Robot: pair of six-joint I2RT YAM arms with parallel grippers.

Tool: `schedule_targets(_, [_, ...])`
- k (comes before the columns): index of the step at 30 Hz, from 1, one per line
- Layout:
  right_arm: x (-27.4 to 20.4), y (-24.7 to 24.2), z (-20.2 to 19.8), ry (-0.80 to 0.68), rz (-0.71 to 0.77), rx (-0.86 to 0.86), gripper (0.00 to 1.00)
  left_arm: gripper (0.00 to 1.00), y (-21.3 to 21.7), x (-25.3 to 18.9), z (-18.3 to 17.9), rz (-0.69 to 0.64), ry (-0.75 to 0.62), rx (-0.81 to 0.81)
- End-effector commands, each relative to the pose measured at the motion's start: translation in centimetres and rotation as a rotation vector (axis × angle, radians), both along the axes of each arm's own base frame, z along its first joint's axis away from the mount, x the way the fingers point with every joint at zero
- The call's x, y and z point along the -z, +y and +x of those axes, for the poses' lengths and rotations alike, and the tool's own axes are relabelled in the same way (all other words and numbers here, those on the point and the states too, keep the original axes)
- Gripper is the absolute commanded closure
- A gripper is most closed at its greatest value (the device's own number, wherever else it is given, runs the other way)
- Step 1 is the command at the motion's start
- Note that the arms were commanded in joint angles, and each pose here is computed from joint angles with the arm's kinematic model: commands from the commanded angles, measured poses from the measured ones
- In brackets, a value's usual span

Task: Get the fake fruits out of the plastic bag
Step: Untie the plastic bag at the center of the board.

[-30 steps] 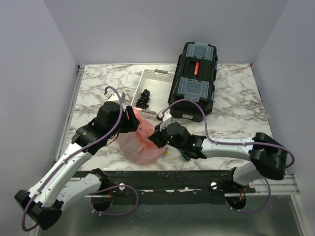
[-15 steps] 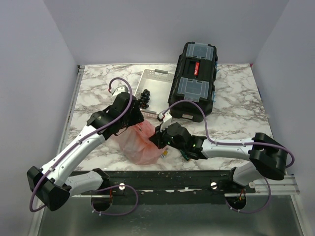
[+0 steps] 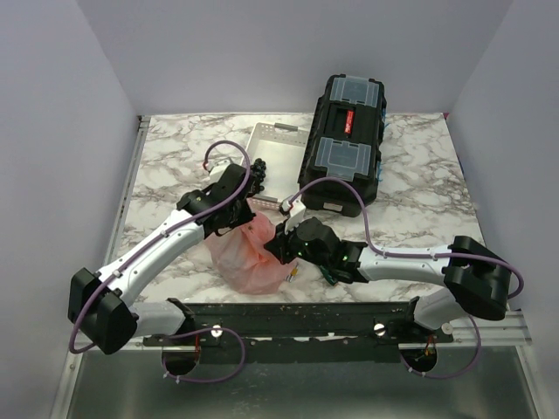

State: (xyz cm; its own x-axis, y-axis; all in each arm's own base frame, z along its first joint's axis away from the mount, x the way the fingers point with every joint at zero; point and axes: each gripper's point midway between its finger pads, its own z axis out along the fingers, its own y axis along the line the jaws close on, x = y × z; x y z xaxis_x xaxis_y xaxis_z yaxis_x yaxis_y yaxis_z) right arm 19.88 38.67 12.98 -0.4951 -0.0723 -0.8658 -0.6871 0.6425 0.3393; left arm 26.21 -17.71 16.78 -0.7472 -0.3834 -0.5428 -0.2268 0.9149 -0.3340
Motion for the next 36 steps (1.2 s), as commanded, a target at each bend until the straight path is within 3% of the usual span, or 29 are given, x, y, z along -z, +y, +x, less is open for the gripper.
schedule_targets(1, [-0.5, 0.4, -0.7, 0.001, 0.022, -0.031, 0.99, 0.98, 2.1, -1.6, 1.9, 0.040, -0.069, -0.038])
schedule_targets(7, [-0.2, 0.8, -1.1, 0.001, 0.019, -0.066, 1.00, 1.00, 5.3, -4.5, 3.2, -0.037, -0.161, -0.014])
schedule_targets(13, [1.1, 2.3, -3.7, 0.038, 0.018, -0.246, 0.99, 1.00, 7.8, -7.5, 3.0, -0.074, -0.293, 0.100])
schedule_targets(17, [2.3, 1.9, -3.3, 0.052, -0.019, -0.217, 0.99, 1.00, 8.8, -7.6, 2.3, -0.090, -0.365, 0.115])
schedule_targets(23, [-0.2, 1.6, -2.4, 0.028, 0.011, -0.154, 0.96, 1.00, 6.8, -7.7, 0.3, -0.166, -0.409, 0.255])
schedule_targets(24, [-0.6, 1.6, -2.3, 0.025, 0.016, -0.152, 0.96, 0.90, 6.1, -7.9, -0.4, -0.183, -0.411, 0.310])
schedule_targets(27, [-1.5, 1.7, -2.2, 0.014, 0.030, -0.153, 0.96, 0.47, 5.3, -8.3, -2.2, -0.217, -0.396, 0.377])
schedule_targets(29, [-1.8, 1.7, -1.7, 0.004, 0.036, -0.125, 0.96, 0.29, 4.9, -8.4, -3.4, -0.243, -0.394, 0.394])
schedule_targets(32, [-2.3, 1.7, -1.5, 0.003, 0.054, -0.106, 0.95, 0.21, 5.1, -7.7, -4.8, -0.264, -0.343, 0.365])
schedule_targets(36, [-3.1, 1.7, -1.2, -0.013, 0.074, -0.091, 0.84, 0.18, 6.8, -6.1, -6.1, -0.226, -0.277, 0.255])
